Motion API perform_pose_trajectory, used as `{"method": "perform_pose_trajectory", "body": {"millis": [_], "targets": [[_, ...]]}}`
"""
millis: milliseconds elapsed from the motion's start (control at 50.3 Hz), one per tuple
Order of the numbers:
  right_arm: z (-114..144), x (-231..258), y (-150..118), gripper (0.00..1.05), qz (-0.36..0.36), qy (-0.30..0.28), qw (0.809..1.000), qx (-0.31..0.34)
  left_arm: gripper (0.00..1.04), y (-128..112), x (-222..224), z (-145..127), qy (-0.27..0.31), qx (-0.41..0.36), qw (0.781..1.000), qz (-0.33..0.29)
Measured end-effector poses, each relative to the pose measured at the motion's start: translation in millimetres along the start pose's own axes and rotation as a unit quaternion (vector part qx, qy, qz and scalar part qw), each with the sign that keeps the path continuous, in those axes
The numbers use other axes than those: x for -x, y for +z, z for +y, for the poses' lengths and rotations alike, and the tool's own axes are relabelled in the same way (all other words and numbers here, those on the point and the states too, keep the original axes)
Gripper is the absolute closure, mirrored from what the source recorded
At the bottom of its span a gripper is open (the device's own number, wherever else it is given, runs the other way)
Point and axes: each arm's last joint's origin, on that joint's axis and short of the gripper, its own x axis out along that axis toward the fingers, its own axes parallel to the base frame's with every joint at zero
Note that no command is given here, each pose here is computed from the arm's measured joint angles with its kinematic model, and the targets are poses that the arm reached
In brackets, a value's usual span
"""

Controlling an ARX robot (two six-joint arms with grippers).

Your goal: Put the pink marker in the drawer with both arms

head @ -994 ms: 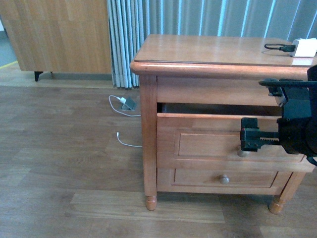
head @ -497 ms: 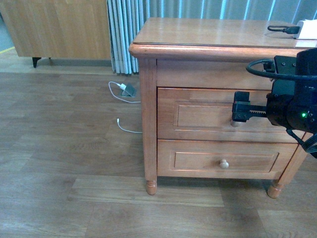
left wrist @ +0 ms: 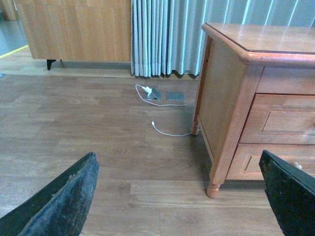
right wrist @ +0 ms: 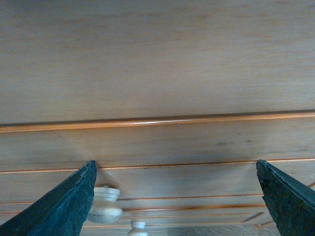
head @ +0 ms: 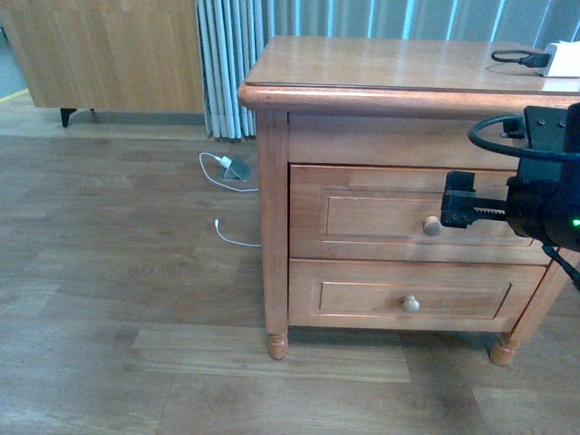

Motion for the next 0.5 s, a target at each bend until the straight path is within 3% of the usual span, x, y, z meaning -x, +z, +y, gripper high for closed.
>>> {"method": "perform_pose_trajectory", "body": {"millis": [239, 497], "targets": [[-12, 66, 18, 0.08, 0.000, 0.015, 1.000, -0.019, 0.06, 0, 0, 0, 0.000, 0.000, 1.000, 0.000], [-17, 168, 15, 0.08, 0.027, 0.062, 0.997, -0.042, 0.06, 0, 0, 0, 0.000, 0.000, 1.000, 0.000]]}}
